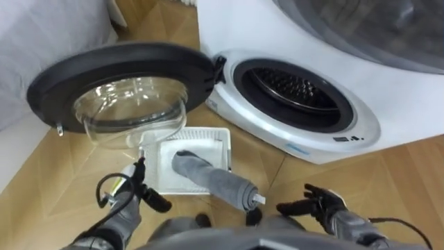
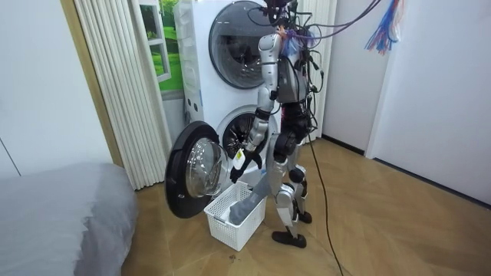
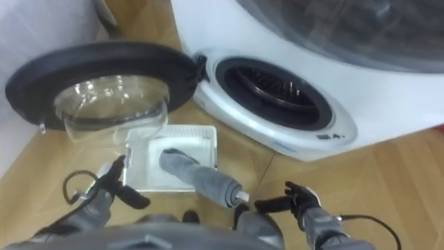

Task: Put towel into washing machine

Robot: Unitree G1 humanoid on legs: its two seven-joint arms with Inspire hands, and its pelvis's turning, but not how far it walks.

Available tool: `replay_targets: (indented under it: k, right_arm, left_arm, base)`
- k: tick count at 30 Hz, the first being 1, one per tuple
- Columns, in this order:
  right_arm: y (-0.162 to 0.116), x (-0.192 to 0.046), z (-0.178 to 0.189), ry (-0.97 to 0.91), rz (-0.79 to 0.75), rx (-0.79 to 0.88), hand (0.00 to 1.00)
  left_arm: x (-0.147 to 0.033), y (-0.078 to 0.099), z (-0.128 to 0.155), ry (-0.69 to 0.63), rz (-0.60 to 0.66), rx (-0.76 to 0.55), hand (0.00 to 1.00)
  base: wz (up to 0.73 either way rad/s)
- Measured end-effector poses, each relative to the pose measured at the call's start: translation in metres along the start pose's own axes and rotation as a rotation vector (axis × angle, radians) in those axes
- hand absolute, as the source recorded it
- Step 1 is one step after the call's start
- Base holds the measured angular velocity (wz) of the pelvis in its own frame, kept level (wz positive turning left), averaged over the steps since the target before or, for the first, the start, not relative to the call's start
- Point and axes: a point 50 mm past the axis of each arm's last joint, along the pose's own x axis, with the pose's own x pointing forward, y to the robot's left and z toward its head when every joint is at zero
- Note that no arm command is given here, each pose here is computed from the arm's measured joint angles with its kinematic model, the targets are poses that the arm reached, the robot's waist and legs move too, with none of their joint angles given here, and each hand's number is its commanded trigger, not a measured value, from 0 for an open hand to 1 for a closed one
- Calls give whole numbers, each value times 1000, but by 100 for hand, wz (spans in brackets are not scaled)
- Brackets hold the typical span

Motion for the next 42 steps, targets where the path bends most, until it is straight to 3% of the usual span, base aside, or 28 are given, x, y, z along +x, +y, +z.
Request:
replay_targets:
  k: [10, 16, 24, 31, 42]
  right_arm:
    - [11, 6, 55, -129, 0, -62, 0]
    - [13, 5, 83, -215, -21, -68, 0]
    - [20, 1, 110, -336, 14, -24, 0]
    - [31, -3, 130, -419, 59, -8, 0]
    - [40, -14, 159, -565, 133, 154, 0]
  left_arm:
    - [14, 23, 69, -194, 60, 84, 0]
    - [17, 38, 95, -265, 107, 143, 0]
    - [15, 44, 129, -386, 164, 291, 0]
    - [13, 47, 147, -460, 212, 411, 0]
    - [11, 69, 164, -536, 335, 552, 0]
  base:
    - [-10]
    - [-3]
    - [-12]
    - [-4]
    - [2]
